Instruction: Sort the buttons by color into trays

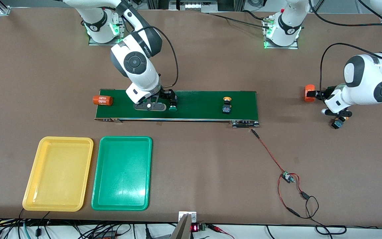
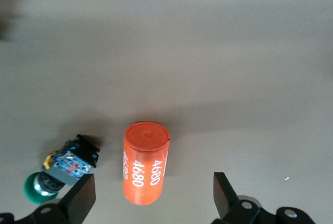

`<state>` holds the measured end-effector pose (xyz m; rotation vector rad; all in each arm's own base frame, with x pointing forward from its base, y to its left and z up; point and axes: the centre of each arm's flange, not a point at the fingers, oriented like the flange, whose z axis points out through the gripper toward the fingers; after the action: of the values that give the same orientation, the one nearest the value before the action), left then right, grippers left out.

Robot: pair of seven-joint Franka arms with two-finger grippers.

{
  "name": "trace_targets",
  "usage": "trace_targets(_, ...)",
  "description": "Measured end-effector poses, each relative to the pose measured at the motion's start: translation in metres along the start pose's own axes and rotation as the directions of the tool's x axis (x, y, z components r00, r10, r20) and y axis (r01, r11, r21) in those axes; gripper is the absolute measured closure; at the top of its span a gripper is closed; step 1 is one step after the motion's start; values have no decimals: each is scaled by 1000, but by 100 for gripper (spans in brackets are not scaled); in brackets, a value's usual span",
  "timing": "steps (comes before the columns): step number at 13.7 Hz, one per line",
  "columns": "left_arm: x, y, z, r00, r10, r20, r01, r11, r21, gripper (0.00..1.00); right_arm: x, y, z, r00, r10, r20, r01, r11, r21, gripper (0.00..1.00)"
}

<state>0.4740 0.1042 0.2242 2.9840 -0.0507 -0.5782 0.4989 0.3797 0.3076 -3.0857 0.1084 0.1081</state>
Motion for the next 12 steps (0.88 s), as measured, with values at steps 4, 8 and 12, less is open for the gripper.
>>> trace_targets(4, -15, 1, 41, 999, 13, -32, -14, 1000, -7, 0, -5, -8, 3, 1000, -4, -29, 4, 1000, -5, 0)
trace_targets(8, -18, -12, 53, 996, 65, -64, -66, 998, -18, 0, -6, -8, 5, 999, 3, -35, -3, 1000, -7, 0)
trace_targets(12, -18, -15, 62, 994, 93, -56, -95, 995, -29, 4, -3, -4, 9, 999, 11, -30, -12, 1000, -11, 0)
